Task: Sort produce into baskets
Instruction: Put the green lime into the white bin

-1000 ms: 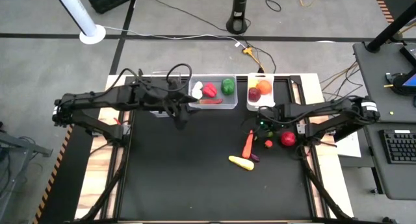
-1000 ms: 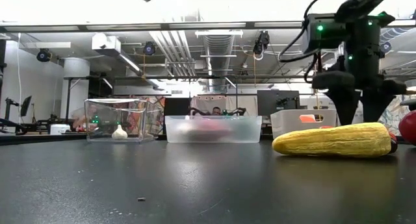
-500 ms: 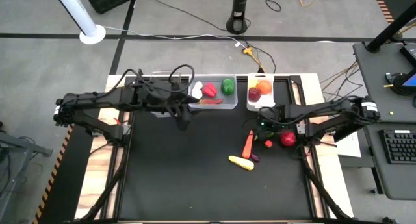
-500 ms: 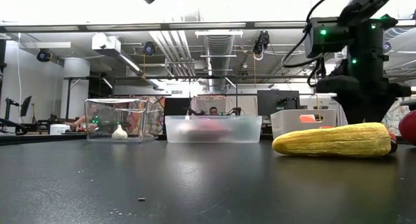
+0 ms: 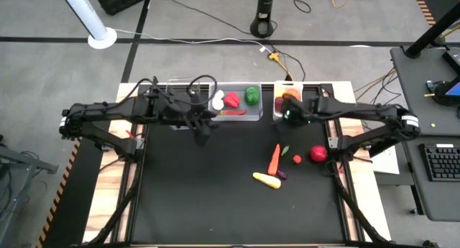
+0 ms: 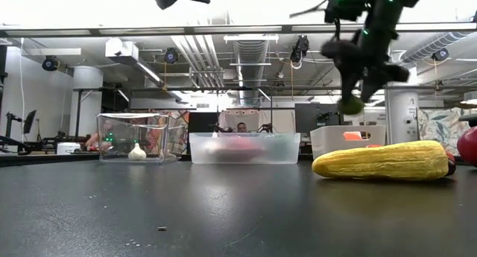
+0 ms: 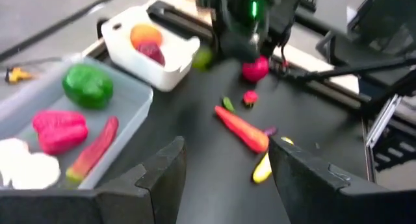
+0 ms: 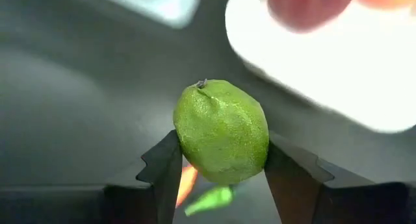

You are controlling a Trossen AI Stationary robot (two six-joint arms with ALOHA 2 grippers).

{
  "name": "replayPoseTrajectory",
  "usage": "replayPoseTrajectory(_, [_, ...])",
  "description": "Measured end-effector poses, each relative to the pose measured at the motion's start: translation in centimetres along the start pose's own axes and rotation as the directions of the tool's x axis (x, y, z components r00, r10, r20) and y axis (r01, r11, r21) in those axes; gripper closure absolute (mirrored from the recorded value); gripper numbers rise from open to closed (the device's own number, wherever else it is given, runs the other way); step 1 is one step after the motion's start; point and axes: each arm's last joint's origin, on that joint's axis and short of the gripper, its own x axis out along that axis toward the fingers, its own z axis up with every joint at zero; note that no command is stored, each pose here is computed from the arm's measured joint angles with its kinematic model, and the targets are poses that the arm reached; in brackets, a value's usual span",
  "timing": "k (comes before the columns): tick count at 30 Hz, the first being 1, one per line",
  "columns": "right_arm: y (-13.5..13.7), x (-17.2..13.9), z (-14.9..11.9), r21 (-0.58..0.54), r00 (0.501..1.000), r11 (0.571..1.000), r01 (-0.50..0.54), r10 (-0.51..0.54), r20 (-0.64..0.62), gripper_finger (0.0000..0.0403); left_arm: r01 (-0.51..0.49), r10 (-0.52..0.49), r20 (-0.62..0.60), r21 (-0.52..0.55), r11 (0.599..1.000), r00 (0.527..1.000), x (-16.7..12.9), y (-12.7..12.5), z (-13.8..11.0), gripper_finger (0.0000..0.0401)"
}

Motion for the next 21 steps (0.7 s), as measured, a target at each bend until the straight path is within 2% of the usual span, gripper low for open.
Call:
replayPoseTrajectory(6, [-1.0, -2.9, 4.4, 0.016, 0.989, 1.000, -0.010, 0.007, 0.147, 0.0218, -0.015, 0.013, -0.088, -0.019, 1.000, 0.996, -0.1, -0.4, -1.1, 0.0202])
replayPoseTrajectory(11, [-3.0, -3.6, 7.8, 0.031, 0.979, 0.999, 0.042, -0.048, 0.200, 0.0218, -0.005, 0.003, -0.097, -0.027, 1.000, 0.995, -0.2, -0.8, -1.3, 0.0202])
replayPoseTrajectory(15, [-4.4, -2.6, 9.8, 0.027, 0.976, 0.994, 0.104, -0.107, 0.189, 0.0218, -0.013, 0.011, -0.091, -0.027, 1.000, 0.996, -0.2, -0.9, -1.4, 0.0202])
replayPoseTrajectory(21, [-6.4, 0.7, 11.6, 0.013, 0.977, 0.982, 0.190, -0.191, 0.098, 0.0218, -0.021, 0.018, -0.086, -0.028, 0.999, 0.996, -0.3, -0.9, -1.4, 0.0202])
